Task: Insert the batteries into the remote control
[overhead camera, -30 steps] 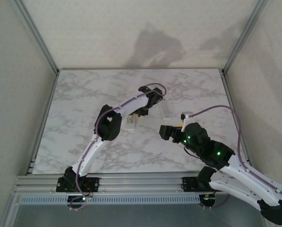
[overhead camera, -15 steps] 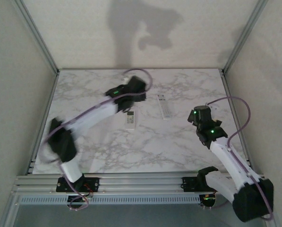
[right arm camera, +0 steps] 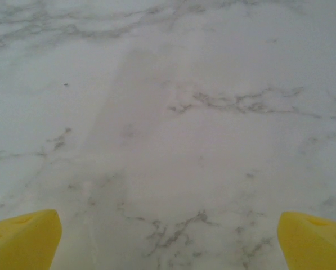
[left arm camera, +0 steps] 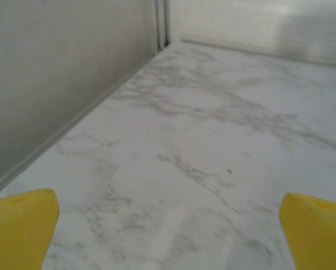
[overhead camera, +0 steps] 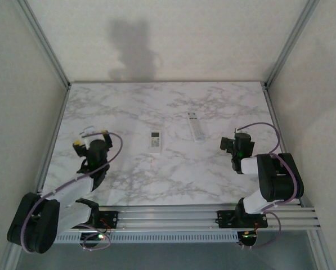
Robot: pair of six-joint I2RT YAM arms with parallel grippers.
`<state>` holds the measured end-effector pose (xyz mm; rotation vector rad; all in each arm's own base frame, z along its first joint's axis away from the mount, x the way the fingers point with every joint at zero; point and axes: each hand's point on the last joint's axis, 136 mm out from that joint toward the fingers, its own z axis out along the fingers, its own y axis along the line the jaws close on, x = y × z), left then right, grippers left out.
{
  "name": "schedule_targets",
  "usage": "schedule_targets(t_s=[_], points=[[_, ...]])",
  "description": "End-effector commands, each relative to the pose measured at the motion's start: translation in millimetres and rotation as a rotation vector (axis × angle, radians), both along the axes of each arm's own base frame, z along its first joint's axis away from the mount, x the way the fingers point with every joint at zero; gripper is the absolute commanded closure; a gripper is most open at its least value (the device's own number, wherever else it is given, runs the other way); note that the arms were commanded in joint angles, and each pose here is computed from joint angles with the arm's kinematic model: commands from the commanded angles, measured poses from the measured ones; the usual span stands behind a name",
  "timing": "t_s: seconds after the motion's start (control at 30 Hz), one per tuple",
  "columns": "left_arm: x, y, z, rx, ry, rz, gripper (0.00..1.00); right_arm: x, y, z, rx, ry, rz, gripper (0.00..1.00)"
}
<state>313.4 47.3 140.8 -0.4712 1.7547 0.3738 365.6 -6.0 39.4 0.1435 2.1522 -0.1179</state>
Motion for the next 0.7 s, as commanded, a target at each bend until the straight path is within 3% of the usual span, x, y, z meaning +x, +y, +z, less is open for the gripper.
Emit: schedule_targets(t_s=[0.0, 0.07, 0.17, 0.2, 0.23, 0.3, 0.67], points=[[4, 6, 34, -0.052, -0.282, -0.120, 0.00, 27, 16, 44, 0.015, -0.182, 0.097, 0.01], [13, 26, 24, -0.080, -0.301, -0.068, 0.00, 27, 18, 43, 0.016, -0.177, 0.110, 0.01], [46, 18, -1, -0.104, -0.219, -0.150, 0.00, 28, 20, 44, 0.017, -0.178, 0.122, 0.01], [47, 15, 0, -0.062, -0.258, -0.165, 0.00, 28, 20, 43, 0.018, -0.176, 0.122, 0.01], [52, 11, -12, -0.087, -0.172, -0.174, 0.00, 28, 20, 44, 0.021, -0.177, 0.125, 0.01], [50, 12, -6, -0.079, -0.218, -0.179, 0.00, 28, 22, 43, 0.024, -0.173, 0.137, 0.01], [52, 11, -8, -0.087, -0.199, -0.187, 0.00, 28, 27, 43, 0.033, -0.173, 0.174, 0.01]])
